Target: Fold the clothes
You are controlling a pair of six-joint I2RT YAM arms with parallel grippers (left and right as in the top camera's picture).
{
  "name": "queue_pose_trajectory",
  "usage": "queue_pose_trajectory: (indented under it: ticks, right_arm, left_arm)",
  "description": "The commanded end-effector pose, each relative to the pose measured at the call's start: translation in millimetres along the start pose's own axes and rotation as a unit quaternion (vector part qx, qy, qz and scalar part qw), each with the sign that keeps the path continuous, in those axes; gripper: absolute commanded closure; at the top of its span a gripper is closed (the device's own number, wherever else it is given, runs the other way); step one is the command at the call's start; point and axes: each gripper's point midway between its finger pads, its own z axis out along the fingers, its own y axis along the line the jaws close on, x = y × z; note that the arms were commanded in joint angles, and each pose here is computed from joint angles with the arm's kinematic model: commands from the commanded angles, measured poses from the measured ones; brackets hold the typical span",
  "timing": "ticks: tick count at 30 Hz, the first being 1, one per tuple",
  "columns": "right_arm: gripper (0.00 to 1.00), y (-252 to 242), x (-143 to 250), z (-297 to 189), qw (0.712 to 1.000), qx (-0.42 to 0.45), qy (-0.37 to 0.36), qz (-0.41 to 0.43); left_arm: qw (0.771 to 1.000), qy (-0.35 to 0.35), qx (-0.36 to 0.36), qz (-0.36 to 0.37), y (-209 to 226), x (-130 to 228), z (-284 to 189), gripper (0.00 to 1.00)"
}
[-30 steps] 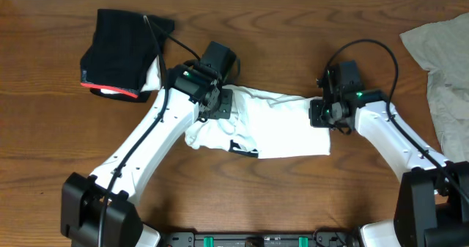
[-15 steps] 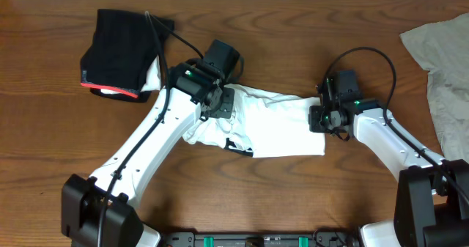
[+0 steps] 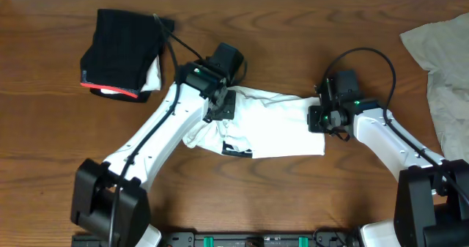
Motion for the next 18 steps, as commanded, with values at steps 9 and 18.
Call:
queue_pose_trajectory:
  ticks: [9, 18]
  right_arm:
    - [0.85, -1.2, -0.3, 1.8, 1.0, -0.005, -0.004, 0.002]
    - [0.85, -5.5, 2.6, 7.4, 1.0, 0.001, -0.01, 0.001]
  left_arm:
    - [1.0, -0.012, -0.001, 0.008, -6.0, -5.5, -7.3, 0.94]
    - [0.998, -0.037, -0.029, 0.049, -18.7, -6.7, -18.9, 0.94]
